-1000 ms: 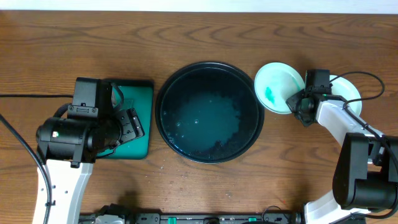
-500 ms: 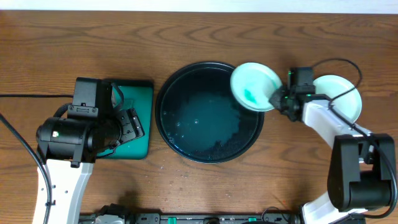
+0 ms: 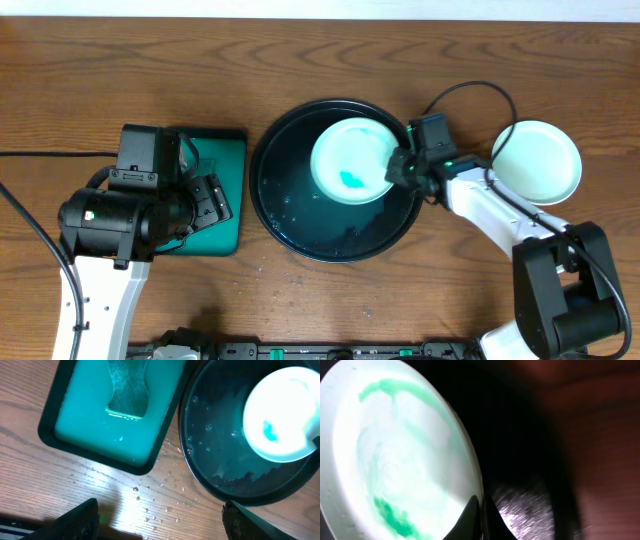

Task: Clean dirty plates on tray and stack at the side
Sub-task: 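Carry the grasped plate left and lower it into the black tray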

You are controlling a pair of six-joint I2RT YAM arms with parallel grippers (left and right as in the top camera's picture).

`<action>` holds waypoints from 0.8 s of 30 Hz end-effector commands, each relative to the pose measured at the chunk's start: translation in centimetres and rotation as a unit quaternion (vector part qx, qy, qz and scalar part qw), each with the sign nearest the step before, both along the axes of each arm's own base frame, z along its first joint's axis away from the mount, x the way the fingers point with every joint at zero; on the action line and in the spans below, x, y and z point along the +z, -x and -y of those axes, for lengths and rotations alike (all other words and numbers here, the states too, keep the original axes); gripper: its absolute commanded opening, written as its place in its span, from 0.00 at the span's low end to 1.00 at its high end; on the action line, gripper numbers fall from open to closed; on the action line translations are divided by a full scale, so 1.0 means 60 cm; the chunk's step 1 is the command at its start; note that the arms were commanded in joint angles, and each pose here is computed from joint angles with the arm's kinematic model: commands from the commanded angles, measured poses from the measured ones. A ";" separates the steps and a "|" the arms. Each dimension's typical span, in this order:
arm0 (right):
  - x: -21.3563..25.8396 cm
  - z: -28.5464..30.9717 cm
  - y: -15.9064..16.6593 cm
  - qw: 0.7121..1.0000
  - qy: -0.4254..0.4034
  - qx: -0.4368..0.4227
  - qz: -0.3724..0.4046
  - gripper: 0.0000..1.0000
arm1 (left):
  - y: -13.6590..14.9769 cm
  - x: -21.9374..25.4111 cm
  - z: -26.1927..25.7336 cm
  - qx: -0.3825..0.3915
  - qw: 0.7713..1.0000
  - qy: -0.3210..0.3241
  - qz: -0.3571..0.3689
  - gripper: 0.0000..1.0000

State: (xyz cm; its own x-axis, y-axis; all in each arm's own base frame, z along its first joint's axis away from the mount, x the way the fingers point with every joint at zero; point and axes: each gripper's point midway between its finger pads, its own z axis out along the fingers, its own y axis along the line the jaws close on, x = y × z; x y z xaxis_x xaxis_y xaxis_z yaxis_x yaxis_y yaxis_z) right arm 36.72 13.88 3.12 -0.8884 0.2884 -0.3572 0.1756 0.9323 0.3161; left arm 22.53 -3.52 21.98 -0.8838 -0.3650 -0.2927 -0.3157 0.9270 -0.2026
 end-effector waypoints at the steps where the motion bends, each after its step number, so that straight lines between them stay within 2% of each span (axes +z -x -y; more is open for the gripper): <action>1: 0.000 -0.024 0.026 0.999 -0.008 -0.024 -0.024 0.01 | 0.003 -0.007 0.001 0.002 1.000 0.000 -0.009 0.79; 8: -0.012 -0.041 0.065 0.995 -0.025 -0.064 -0.077 0.01 | 0.003 -0.007 0.001 0.002 1.000 0.000 -0.009 0.79; 9: -0.012 -0.050 0.069 0.995 -0.031 -0.056 -0.080 0.03 | 0.003 -0.007 0.001 0.002 1.000 0.000 -0.009 0.79; 12: -0.010 -0.073 0.078 0.996 -0.036 -0.019 -0.079 0.20 | 0.003 -0.007 0.001 0.002 1.000 0.000 -0.009 0.79; 18: -0.012 -0.119 0.115 0.995 -0.025 0.050 -0.085 0.13 | 0.003 -0.007 0.001 0.002 1.000 0.000 -0.009 0.79; 24: -0.012 -0.112 0.105 0.995 0.035 0.085 -0.042 0.15 | 0.003 -0.007 0.001 0.002 1.000 0.000 -0.009 0.79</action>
State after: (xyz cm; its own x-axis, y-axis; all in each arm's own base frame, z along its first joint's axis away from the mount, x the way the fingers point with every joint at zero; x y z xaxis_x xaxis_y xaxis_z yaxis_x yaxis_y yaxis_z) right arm 29.46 21.16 1.76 -0.9620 0.1728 -0.2115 0.1073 0.9512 0.2893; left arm 22.53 -3.52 21.98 -0.8838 -0.3650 -0.2927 -0.3157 0.9270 -0.2026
